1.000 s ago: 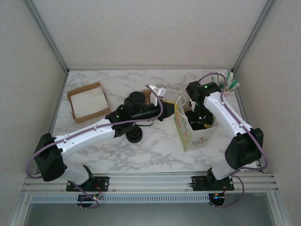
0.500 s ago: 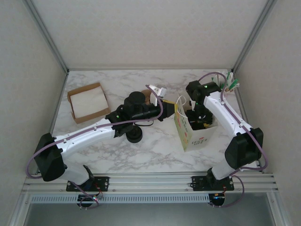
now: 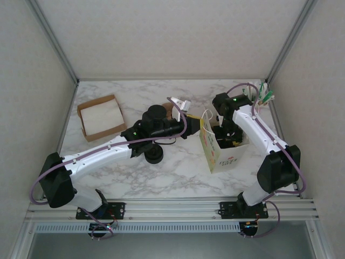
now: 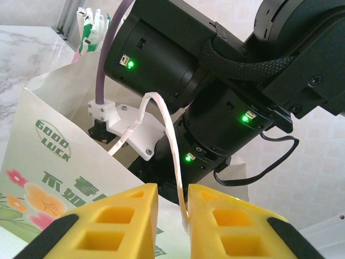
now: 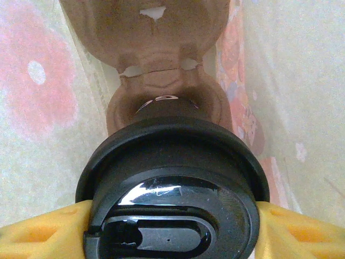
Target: Pack the takeout coffee
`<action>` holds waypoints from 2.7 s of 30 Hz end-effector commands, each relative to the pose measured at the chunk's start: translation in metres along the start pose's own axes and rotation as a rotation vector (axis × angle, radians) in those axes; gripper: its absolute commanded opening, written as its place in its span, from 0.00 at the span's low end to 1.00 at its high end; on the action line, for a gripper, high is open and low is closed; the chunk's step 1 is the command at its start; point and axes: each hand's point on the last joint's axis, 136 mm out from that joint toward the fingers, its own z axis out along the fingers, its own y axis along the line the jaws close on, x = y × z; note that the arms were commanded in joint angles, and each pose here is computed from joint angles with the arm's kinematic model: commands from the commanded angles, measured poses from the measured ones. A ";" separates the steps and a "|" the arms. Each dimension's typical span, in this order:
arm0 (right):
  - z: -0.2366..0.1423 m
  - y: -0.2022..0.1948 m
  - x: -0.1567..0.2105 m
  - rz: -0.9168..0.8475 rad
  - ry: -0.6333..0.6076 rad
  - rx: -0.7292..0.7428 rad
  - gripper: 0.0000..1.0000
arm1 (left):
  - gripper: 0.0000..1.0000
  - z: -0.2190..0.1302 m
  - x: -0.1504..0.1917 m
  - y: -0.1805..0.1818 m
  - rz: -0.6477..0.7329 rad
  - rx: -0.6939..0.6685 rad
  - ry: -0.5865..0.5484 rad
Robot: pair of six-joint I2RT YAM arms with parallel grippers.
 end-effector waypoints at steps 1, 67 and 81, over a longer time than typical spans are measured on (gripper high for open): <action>0.003 -0.002 0.001 0.010 0.005 0.002 0.67 | 0.21 -0.005 -0.009 -0.010 0.025 0.031 -0.036; 0.021 0.004 -0.019 -0.006 -0.037 -0.015 0.67 | 0.20 -0.006 -0.010 -0.012 0.040 0.029 -0.033; 0.028 0.006 -0.020 -0.008 -0.029 -0.019 0.67 | 0.20 -0.006 -0.009 -0.011 0.037 0.027 -0.032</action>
